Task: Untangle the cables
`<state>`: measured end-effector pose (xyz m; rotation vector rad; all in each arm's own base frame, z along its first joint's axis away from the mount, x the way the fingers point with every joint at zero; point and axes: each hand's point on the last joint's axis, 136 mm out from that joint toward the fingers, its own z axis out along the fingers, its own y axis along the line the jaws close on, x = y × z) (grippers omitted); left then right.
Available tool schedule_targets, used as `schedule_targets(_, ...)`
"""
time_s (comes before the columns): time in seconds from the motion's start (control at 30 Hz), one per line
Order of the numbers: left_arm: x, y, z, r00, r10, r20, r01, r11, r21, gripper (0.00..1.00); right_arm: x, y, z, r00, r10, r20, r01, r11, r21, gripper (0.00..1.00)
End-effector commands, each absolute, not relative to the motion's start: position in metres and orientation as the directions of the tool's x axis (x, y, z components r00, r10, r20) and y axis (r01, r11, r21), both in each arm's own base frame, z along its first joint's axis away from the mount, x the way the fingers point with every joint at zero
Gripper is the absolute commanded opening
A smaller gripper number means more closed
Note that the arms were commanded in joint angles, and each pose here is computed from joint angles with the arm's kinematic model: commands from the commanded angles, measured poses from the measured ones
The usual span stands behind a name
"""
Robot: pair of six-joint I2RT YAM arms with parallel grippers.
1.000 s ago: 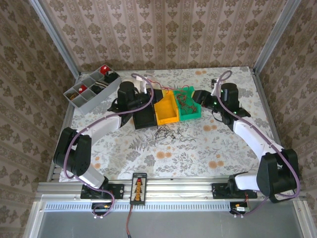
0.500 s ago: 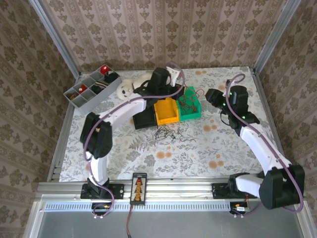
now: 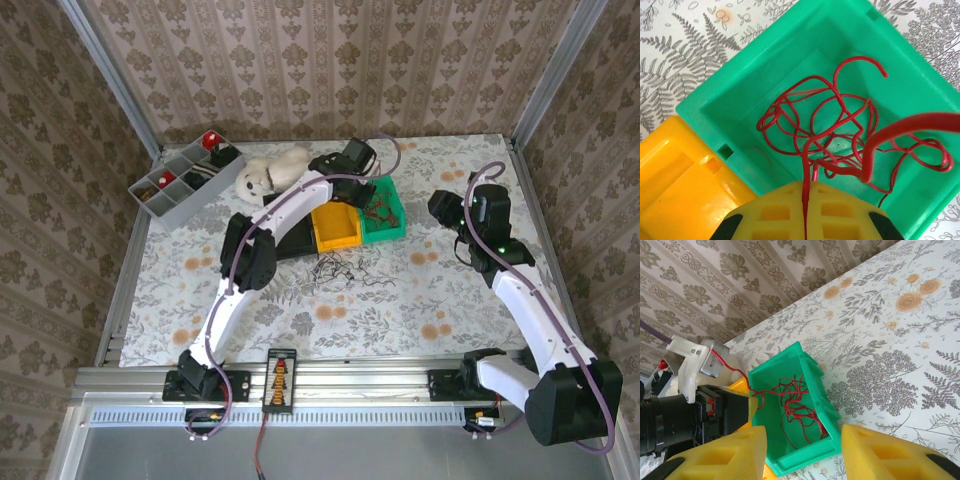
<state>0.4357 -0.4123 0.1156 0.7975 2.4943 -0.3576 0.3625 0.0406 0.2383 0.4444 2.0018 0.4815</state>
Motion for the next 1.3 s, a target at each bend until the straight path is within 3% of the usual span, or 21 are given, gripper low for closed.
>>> schedule_targets(0.0,0.419,-0.408,0.106,-0.724,0.535,-0.435,0.625,0.777,-0.083,0.0,0.363,0.036,0.23,-0.449,0.492,-0.746,0.129,0.862,0.49,0.44)
schedule_targets(0.33,0.392,-0.437,0.082,-0.772,0.522,-0.363,0.619,0.748,-0.24,0.01,0.364,0.041,0.231,-0.463,0.49,-0.739,0.106,0.858,0.502,0.43)
schedule_targets(0.43,0.389,-0.445,0.084,-0.768,0.52,-0.374,0.625,0.735,-0.262,0.14,0.364,0.046,0.231,-0.473,0.487,-0.734,0.08,0.854,0.515,0.43)
schedule_targets(0.53,0.397,-0.447,0.099,-0.757,0.5,-0.42,0.628,0.734,-0.259,0.45,0.364,0.051,0.232,-0.484,0.486,-0.728,0.058,0.847,0.528,0.43)
schedule_targets(0.57,0.4,-0.446,0.106,-0.755,0.49,-0.436,0.627,0.735,-0.258,0.5,0.364,0.053,0.233,-0.486,0.486,-0.727,0.052,0.846,0.531,0.42)
schedule_targets(0.8,0.415,-0.442,0.166,-0.717,0.424,-0.554,0.632,0.731,-0.258,0.64,0.364,0.056,0.235,-0.496,0.473,-0.728,0.029,0.847,0.53,0.41)
schedule_targets(1.0,0.408,-0.43,0.211,-0.71,0.376,-0.596,0.651,0.673,-0.351,0.98,0.368,0.065,0.23,-0.534,0.465,-0.706,0.011,0.839,0.544,0.43)
schedule_targets(1.27,0.43,-0.369,0.264,-0.784,-0.019,-0.621,0.504,0.565,-0.653,1.0,0.373,0.113,0.21,-0.663,0.322,-0.676,-0.112,0.85,0.515,0.45)
